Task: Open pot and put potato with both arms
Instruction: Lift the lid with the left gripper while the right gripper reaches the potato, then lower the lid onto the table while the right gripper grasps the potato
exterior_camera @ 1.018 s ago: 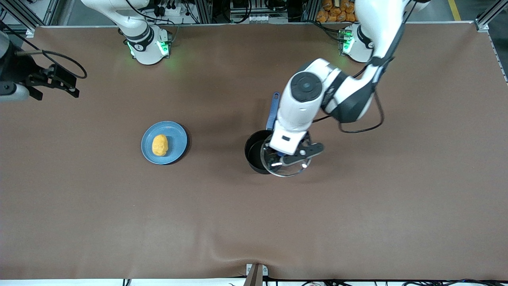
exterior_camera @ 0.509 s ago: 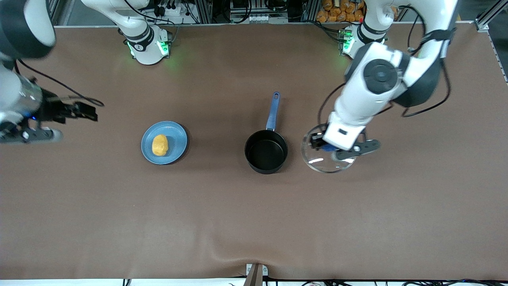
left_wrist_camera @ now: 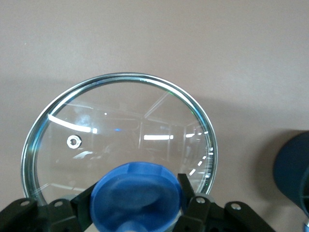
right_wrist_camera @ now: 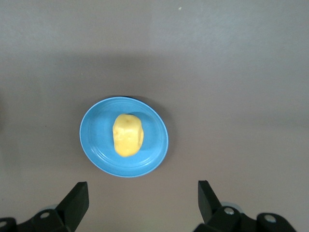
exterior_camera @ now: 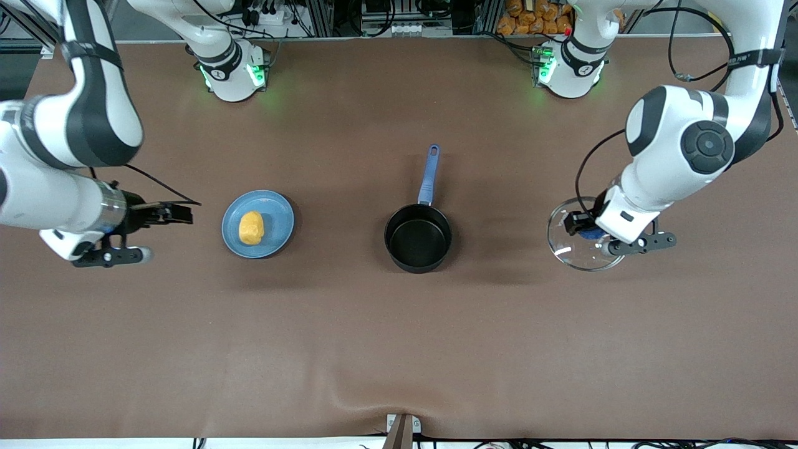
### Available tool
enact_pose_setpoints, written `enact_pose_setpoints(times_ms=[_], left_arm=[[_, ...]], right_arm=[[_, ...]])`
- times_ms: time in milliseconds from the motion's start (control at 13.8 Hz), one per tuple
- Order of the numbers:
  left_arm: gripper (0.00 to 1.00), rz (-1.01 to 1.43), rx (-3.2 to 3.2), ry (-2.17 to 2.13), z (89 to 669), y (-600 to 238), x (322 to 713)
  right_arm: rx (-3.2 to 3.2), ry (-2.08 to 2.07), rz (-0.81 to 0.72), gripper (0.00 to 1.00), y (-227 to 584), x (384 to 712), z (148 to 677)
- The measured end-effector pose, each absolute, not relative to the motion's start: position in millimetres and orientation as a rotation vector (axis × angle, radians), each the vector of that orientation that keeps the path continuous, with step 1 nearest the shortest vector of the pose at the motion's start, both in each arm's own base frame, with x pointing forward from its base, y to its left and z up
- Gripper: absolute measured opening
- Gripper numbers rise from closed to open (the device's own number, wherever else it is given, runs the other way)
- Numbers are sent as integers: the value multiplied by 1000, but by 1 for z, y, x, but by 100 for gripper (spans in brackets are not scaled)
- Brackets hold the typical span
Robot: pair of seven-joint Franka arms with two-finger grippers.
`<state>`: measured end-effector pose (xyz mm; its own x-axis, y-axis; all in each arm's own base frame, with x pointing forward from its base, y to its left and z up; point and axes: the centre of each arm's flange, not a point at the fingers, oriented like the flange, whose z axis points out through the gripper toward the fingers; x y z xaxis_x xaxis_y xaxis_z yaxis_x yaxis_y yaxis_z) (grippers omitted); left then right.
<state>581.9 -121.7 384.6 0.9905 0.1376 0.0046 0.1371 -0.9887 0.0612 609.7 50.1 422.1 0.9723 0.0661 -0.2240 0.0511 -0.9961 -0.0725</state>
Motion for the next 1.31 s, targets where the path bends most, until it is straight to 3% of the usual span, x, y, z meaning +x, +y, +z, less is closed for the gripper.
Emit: enact_pose_setpoints(times_ms=[655,1164,1309], left_arm=[[61,92,3049,131,240,-124,578],[61,90,3082,88,214,-109,579],[65,89,3083,85,213,-109,579]], right_arm=[[-3085,-140,197,100,117,546,271],[-3088,-138,195,100,117,527,228],[-3089,-131,201,98,116,525,214]])
